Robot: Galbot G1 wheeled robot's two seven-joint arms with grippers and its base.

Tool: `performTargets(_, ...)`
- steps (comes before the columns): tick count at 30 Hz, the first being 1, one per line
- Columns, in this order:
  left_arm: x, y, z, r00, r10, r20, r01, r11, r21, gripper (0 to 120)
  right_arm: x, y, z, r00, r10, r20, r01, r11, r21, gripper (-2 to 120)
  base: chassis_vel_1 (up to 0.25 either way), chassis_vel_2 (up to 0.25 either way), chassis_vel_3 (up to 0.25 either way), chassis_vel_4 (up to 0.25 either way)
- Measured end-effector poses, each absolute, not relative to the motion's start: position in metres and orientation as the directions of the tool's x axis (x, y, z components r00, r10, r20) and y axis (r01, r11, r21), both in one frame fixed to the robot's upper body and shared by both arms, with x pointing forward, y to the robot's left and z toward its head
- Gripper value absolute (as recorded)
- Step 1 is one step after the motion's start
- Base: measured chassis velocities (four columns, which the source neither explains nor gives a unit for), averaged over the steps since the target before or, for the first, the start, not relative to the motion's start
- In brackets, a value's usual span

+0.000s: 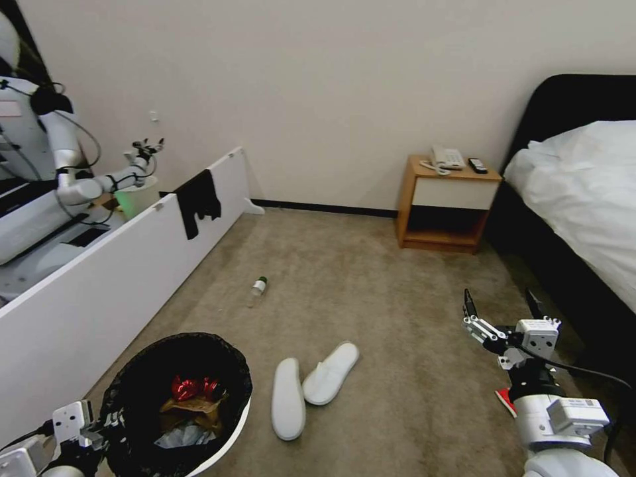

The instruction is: Pick up the trash bin, then pick up the garbage from the floor and place it into the trash bin.

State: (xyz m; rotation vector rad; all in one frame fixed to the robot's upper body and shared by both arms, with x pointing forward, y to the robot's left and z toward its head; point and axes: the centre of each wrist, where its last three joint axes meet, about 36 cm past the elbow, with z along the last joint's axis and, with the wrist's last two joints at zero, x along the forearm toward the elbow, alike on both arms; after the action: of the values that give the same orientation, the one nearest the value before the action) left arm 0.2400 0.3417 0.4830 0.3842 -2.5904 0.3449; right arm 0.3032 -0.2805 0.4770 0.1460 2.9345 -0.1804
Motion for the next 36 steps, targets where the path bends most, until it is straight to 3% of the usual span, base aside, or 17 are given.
performTargets(14,0.241,0.342,0.481,-0.837,-0.21,0.505,-0.334,0.928,-0.167,2,0.307,-0.282,0.476,-0.975,0.085,-0.206,0.11,0.987,-0.115,100,0.082,0.077,0.082,0.068)
performTargets(36,0.244,0.345,0.477,-0.836,-0.22,0.503,-0.339,0.927,-0.159,2,0.314,-0.281,0.474,-0.974,0.08,-0.213,0.104,0.989,-0.102,100,0.0,0.0,0.0,0.0)
